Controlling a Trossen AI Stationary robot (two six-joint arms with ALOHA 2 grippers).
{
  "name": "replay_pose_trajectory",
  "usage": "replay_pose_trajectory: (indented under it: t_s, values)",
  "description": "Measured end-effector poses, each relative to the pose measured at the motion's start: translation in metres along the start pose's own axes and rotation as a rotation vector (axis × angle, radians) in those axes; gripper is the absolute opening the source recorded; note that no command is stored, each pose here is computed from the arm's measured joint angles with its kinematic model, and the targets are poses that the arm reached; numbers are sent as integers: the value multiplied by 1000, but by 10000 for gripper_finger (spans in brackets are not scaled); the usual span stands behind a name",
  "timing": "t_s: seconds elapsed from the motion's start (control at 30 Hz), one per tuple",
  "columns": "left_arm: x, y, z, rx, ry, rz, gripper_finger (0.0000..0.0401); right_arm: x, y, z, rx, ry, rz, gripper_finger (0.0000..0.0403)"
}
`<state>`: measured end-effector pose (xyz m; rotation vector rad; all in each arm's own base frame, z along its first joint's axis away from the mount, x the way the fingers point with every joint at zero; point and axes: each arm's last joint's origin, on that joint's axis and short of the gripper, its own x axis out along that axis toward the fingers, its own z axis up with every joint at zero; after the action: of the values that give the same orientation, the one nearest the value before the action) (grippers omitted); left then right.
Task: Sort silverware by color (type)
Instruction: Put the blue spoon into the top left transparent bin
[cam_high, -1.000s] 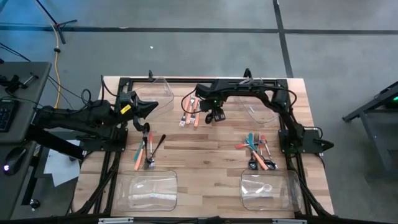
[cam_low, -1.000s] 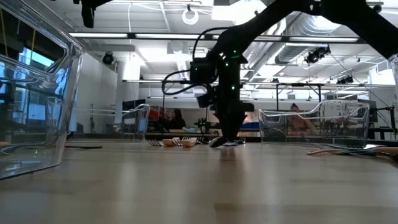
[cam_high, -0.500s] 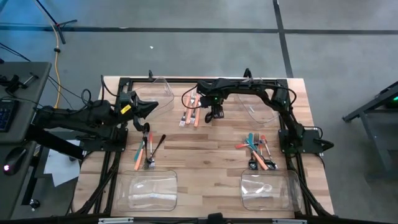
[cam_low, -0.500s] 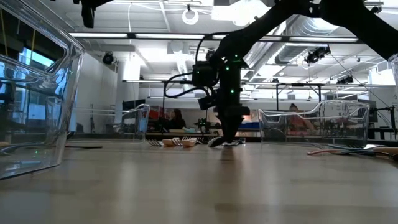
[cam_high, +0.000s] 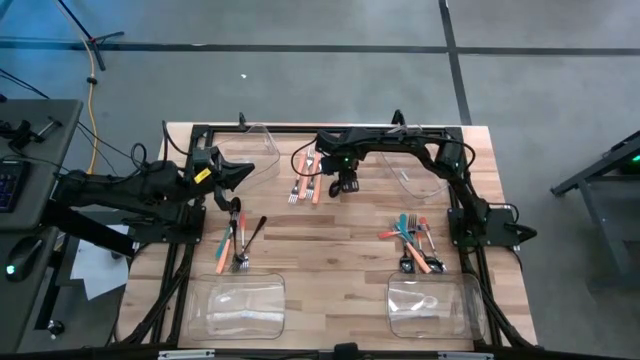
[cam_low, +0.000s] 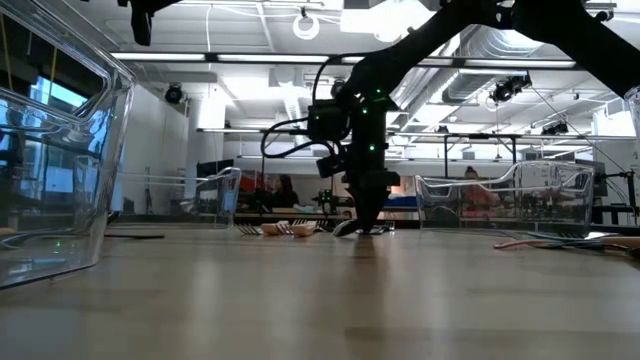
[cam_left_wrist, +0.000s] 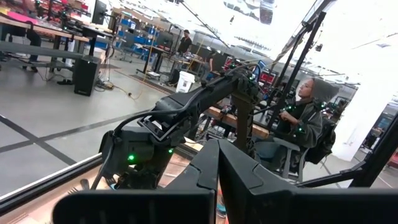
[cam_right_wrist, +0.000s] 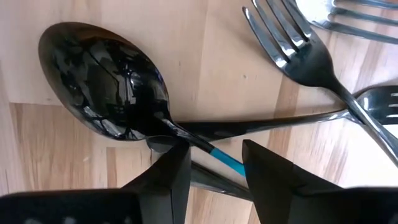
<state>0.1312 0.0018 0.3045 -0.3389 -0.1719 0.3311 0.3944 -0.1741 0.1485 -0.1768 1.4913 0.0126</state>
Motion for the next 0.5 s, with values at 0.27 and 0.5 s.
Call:
replay_pose_trajectory:
  t_s: [0.27,0.5]
  values:
    - [0,0,0,-21,0,0,1,0,1,-1,4,9,7,53]
    - [0,0,0,-36,0,0,1,0,1,-1,34,15,8,17]
